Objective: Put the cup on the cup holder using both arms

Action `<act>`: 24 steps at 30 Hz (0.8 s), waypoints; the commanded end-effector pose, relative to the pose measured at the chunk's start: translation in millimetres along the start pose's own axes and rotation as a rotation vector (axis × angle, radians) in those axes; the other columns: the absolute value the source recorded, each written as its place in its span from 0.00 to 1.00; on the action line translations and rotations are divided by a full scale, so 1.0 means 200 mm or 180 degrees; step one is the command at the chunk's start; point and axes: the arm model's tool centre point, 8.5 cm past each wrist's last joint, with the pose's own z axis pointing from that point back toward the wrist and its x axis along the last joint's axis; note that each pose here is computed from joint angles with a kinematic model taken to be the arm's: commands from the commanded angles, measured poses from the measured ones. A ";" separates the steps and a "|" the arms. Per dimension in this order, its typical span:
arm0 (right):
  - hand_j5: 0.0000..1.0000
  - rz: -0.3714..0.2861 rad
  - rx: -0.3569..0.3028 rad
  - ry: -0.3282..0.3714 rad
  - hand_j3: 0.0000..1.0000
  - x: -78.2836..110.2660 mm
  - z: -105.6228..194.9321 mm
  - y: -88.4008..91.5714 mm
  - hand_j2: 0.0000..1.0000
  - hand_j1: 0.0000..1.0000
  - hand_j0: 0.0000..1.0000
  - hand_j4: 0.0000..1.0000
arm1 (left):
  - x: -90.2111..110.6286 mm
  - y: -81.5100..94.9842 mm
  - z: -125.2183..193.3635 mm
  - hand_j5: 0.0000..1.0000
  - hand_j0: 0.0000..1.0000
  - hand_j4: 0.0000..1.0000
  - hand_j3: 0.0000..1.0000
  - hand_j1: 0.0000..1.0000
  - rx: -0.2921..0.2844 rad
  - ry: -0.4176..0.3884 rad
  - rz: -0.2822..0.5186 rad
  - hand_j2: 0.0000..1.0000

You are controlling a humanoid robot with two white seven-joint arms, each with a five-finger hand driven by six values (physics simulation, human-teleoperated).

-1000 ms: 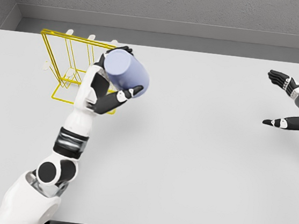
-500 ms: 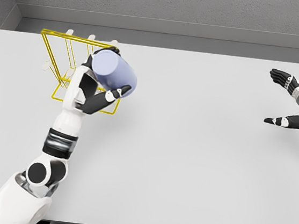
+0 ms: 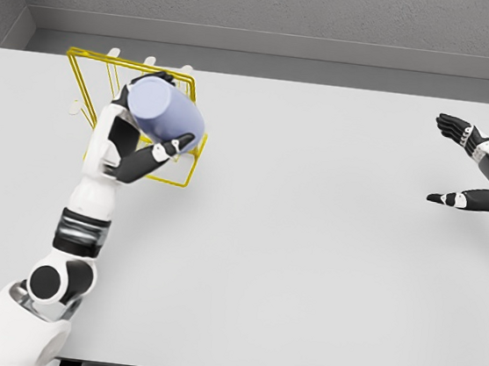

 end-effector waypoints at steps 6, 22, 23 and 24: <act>1.00 -0.0017 -0.0015 -0.0008 1.00 0.00 0.00 0.00 1.00 1.00 1.00 1.00 | 0.02 0.06 -0.01 0.71 0.71 0.71 0.71 0.71 0.0070 -0.0022 -0.0067 0.71; 1.00 -0.0020 -0.0019 0.0000 1.00 0.00 0.00 -0.01 1.00 1.00 1.00 1.00 | 0.02 0.07 -0.03 0.71 0.71 0.71 0.71 0.71 0.0089 0.0017 -0.0087 0.71; 1.00 -0.0020 -0.0019 0.0000 1.00 0.00 0.00 -0.01 1.00 1.00 1.00 1.00 | 0.02 0.07 -0.03 0.71 0.71 0.71 0.71 0.71 0.0089 0.0022 -0.0088 0.71; 1.00 -0.0023 -0.0022 0.0009 1.00 -0.01 0.01 -0.01 1.00 1.00 1.00 1.00 | 0.02 0.08 -0.03 0.71 0.71 0.71 0.71 0.71 0.0096 0.0028 -0.0096 0.71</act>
